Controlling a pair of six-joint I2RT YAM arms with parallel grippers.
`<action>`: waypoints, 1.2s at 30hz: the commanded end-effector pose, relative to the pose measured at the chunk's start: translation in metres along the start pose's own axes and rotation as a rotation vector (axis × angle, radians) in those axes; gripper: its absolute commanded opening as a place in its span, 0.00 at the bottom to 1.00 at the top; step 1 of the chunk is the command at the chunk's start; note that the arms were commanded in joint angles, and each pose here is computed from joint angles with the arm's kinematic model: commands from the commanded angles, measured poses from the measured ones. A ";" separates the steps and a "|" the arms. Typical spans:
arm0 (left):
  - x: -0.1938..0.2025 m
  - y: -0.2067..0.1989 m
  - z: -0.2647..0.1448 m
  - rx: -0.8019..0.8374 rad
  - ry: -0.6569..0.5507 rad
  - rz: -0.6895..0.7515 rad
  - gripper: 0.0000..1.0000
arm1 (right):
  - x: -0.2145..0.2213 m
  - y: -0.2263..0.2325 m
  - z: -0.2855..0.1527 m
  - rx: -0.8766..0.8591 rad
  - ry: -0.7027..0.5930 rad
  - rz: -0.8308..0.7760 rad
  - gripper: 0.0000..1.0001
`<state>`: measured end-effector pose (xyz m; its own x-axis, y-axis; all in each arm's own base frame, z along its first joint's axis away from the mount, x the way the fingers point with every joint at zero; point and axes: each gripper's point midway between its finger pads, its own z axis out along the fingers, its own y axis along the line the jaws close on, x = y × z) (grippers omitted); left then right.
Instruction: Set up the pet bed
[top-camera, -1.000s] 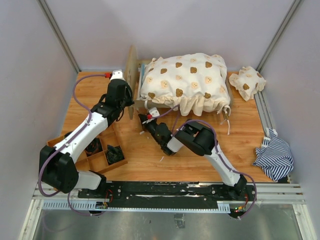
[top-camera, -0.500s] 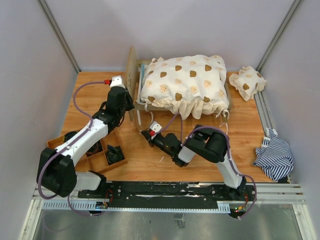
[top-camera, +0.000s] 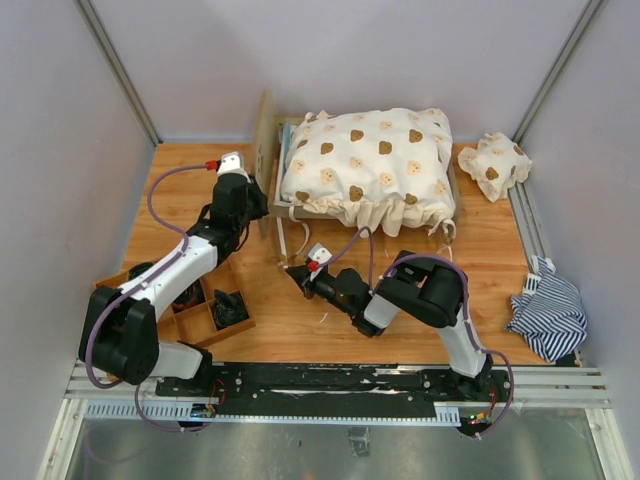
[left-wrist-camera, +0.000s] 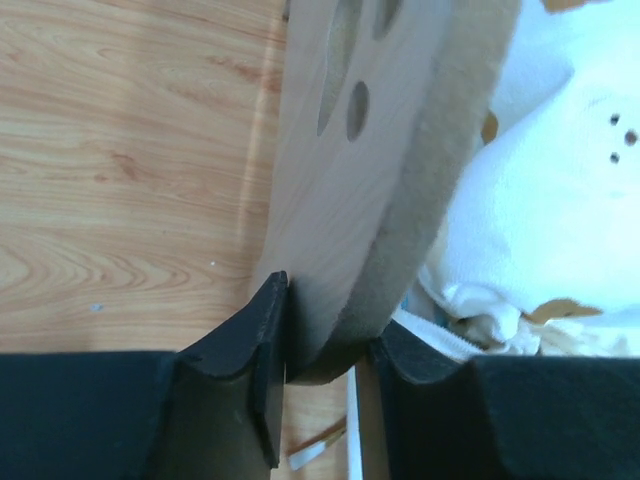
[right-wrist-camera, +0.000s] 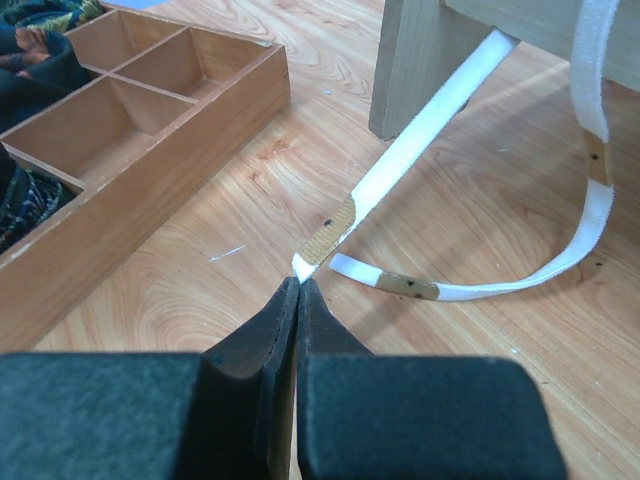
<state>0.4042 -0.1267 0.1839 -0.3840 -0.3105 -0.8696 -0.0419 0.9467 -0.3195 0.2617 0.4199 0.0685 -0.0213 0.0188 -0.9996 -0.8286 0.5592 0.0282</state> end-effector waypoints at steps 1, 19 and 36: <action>-0.046 -0.036 -0.014 0.183 -0.064 -0.284 0.36 | -0.022 0.012 0.008 -0.035 -0.044 0.067 0.00; 0.072 -0.004 -0.078 0.285 0.175 -0.166 0.59 | -0.038 0.015 0.022 -0.090 -0.055 0.005 0.00; 0.130 -0.003 -0.053 0.326 0.285 -0.238 0.19 | -0.033 0.026 0.011 -0.173 -0.053 -0.088 0.00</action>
<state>0.2995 -0.1643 0.0868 -0.6770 -0.4242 -0.6015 0.0765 0.7723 -0.6307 0.2529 0.4437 0.0842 0.0141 -0.0051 -0.9999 -0.8941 0.4475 -0.0148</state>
